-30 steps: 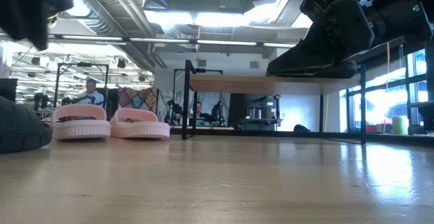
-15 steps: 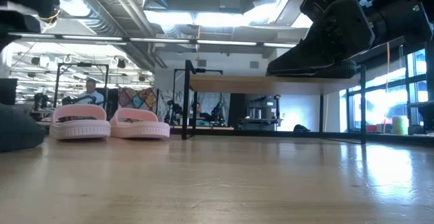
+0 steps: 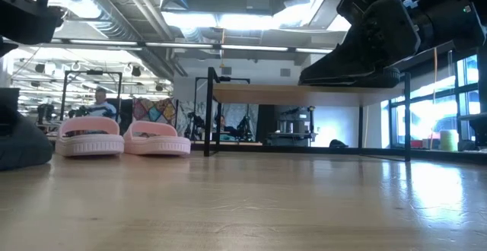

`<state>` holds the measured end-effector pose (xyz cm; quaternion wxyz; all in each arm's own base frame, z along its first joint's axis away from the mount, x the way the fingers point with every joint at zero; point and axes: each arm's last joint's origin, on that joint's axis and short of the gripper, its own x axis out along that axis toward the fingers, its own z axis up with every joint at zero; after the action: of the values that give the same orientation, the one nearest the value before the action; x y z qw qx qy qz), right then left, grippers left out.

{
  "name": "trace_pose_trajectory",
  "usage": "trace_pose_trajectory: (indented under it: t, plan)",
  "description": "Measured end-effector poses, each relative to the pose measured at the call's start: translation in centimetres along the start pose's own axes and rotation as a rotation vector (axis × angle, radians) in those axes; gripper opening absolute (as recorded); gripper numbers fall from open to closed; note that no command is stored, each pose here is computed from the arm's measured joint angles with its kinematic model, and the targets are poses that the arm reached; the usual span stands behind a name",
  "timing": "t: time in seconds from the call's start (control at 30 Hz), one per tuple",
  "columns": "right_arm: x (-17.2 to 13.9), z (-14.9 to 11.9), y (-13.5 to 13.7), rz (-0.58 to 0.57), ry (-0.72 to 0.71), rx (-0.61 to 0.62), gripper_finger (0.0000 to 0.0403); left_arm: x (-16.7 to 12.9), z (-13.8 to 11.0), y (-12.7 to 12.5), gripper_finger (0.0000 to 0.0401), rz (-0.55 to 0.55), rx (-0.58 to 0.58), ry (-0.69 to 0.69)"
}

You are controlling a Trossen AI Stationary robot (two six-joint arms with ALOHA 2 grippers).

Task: Pick and place slides into the shelf
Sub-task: Put the black slide on the shelf

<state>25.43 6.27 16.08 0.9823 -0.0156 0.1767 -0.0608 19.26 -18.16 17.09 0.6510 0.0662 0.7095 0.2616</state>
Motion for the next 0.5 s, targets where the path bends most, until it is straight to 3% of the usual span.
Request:
trace_pose_trajectory:
  t: [0.5]
  plan:
    - [0.01,0.00,-0.01,-0.001,0.000,0.000,0.0162,0.00,0.11,-0.17,0.0156,-0.016,-0.011,-0.015]
